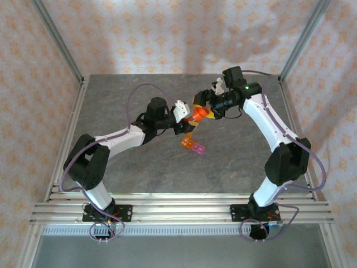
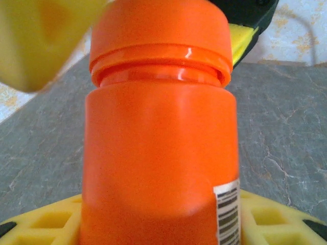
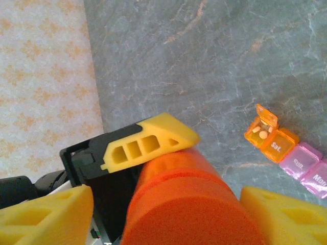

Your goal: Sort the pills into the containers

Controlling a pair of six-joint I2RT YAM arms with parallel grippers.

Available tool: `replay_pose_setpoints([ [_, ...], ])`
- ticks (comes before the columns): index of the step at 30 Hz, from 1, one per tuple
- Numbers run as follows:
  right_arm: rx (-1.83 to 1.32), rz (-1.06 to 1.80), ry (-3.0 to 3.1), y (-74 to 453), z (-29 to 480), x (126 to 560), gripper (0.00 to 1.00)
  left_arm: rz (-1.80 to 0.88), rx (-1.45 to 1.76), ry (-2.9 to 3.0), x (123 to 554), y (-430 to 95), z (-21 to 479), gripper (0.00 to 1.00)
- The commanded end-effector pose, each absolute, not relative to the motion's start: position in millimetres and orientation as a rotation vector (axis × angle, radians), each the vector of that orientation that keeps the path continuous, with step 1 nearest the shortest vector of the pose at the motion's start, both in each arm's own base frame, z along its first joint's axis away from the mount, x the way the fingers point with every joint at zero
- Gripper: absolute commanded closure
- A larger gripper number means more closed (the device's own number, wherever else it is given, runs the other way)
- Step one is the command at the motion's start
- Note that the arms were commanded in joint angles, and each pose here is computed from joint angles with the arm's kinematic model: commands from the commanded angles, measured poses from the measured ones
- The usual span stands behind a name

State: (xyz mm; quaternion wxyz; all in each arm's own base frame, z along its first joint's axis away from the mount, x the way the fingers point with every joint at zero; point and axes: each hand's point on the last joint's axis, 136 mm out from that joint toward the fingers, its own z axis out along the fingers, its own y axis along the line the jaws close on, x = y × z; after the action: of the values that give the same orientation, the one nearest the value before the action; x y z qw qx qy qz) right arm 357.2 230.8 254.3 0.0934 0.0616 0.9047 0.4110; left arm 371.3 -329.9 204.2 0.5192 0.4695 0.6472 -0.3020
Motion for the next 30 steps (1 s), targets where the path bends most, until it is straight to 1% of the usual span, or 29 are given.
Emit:
replay_pose_setpoints([
  [1,0.145,1.224,2.604,232.9,277.8,369.5,0.21,-0.738,1.156,1.465,367.8,-340.8,218.5,1.00],
  [6,0.174,1.199,2.570,221.6,283.0,382.5,0.16,-0.739,1.146,1.468,366.2,-338.7,218.6,1.00],
  [8,0.171,1.198,2.559,217.1,283.7,383.1,0.15,-0.739,1.142,1.463,365.6,-337.7,220.3,1.00],
  [10,0.172,1.206,2.549,212.1,283.2,381.1,0.12,-0.744,1.130,1.463,365.5,-336.8,221.4,1.00],
  [17,0.187,1.228,2.495,191.7,281.6,370.5,0.11,-0.799,1.033,1.432,372.0,-330.8,237.8,1.00],
  [20,0.093,1.212,2.440,188.8,293.1,364.7,0.13,-0.820,1.029,1.422,370.0,-332.1,241.9,1.00],
  [26,-0.238,1.124,2.309,188.4,324.0,346.8,0.16,-0.843,1.041,1.419,365.6,-332.6,242.9,1.00],
  [30,-0.337,1.123,2.255,191.6,337.5,344.0,0.16,-0.867,1.035,1.409,363.3,-333.5,247.7,1.00],
])
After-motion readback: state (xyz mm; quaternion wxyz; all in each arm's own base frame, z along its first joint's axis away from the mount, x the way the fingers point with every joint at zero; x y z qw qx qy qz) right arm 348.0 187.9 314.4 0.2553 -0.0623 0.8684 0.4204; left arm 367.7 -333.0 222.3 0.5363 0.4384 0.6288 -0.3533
